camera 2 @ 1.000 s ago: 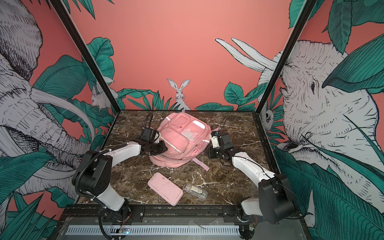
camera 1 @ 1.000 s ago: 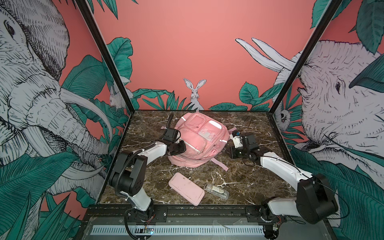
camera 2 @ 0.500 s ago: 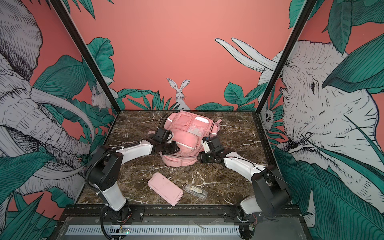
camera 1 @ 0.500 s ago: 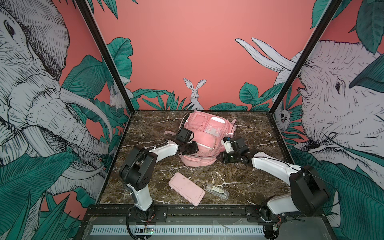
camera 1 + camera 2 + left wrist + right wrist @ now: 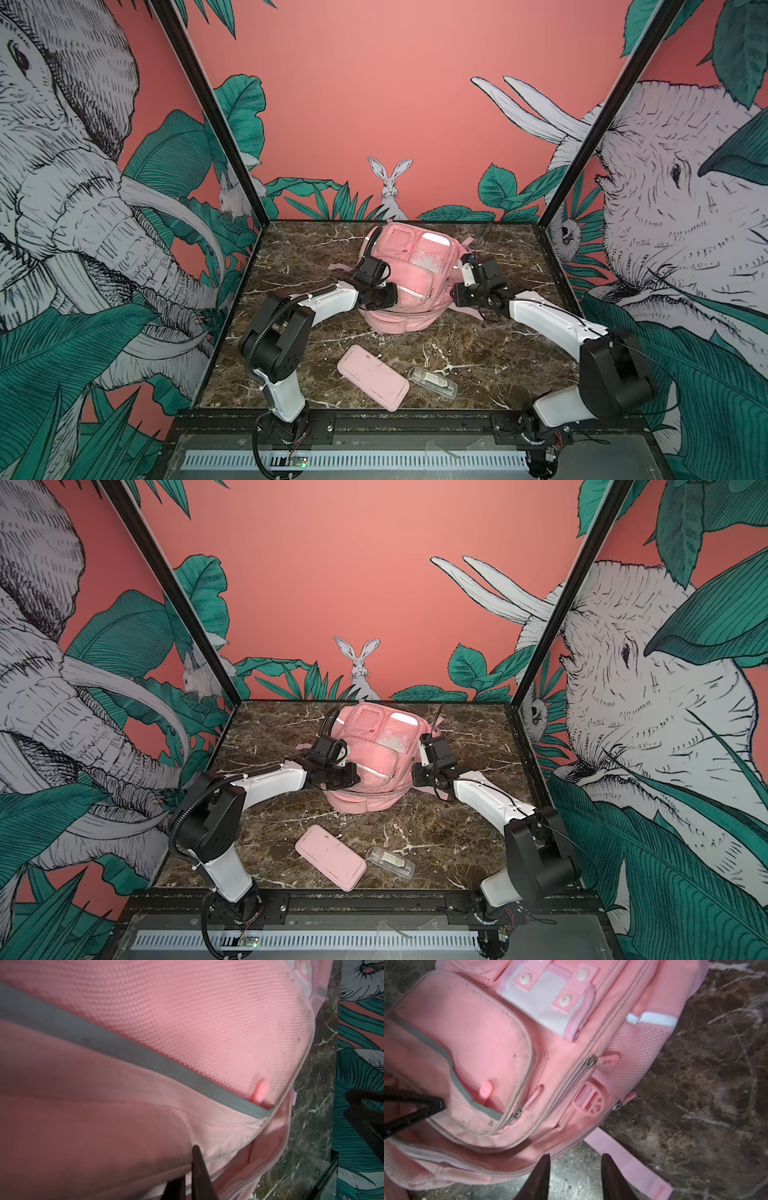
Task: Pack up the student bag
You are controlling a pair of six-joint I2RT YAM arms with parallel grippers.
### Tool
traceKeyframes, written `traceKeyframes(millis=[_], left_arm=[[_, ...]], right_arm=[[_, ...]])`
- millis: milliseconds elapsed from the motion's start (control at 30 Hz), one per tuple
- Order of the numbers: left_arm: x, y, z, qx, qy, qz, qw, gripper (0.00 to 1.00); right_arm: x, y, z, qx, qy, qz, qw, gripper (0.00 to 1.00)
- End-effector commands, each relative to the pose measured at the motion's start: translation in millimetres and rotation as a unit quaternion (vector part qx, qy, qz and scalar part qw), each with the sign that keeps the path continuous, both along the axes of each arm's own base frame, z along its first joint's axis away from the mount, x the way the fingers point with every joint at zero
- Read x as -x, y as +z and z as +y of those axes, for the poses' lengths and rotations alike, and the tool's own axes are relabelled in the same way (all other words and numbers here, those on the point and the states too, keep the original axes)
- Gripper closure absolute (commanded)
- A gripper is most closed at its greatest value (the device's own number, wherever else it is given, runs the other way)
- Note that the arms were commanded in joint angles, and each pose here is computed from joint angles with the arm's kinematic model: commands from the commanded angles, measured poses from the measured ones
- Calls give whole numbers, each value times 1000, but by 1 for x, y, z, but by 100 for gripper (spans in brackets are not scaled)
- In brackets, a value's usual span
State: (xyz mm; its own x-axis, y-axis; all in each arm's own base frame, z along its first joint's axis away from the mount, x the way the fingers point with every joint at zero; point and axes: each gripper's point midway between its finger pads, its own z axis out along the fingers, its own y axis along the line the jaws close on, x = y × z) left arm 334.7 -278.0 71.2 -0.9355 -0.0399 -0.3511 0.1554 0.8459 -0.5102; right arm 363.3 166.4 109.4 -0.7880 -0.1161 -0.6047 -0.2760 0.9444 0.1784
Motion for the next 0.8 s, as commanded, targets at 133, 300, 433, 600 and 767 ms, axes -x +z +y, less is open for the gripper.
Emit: traceKeyframes(millis=[133, 300, 433, 600, 767], left_arm=[[18, -4, 50, -95, -22, 0, 995, 100], [13, -8, 89, -147, -17, 4, 989, 100], [1, -7, 113, -167, 3, 2, 986, 100], [-12, -2, 103, -149, -4, -1, 989, 96], [-20, -5, 99, -144, -1, -1, 990, 94]], right_arm=[[-25, -20, 12, 27, 52, 4, 998, 57], [-23, -24, 24, 19, 96, 8, 995, 56], [-16, -19, 39, -4, 134, 0, 991, 53], [-7, -17, 64, -13, 185, -4, 983, 51], [1, -26, 78, -17, 211, 7, 977, 51]])
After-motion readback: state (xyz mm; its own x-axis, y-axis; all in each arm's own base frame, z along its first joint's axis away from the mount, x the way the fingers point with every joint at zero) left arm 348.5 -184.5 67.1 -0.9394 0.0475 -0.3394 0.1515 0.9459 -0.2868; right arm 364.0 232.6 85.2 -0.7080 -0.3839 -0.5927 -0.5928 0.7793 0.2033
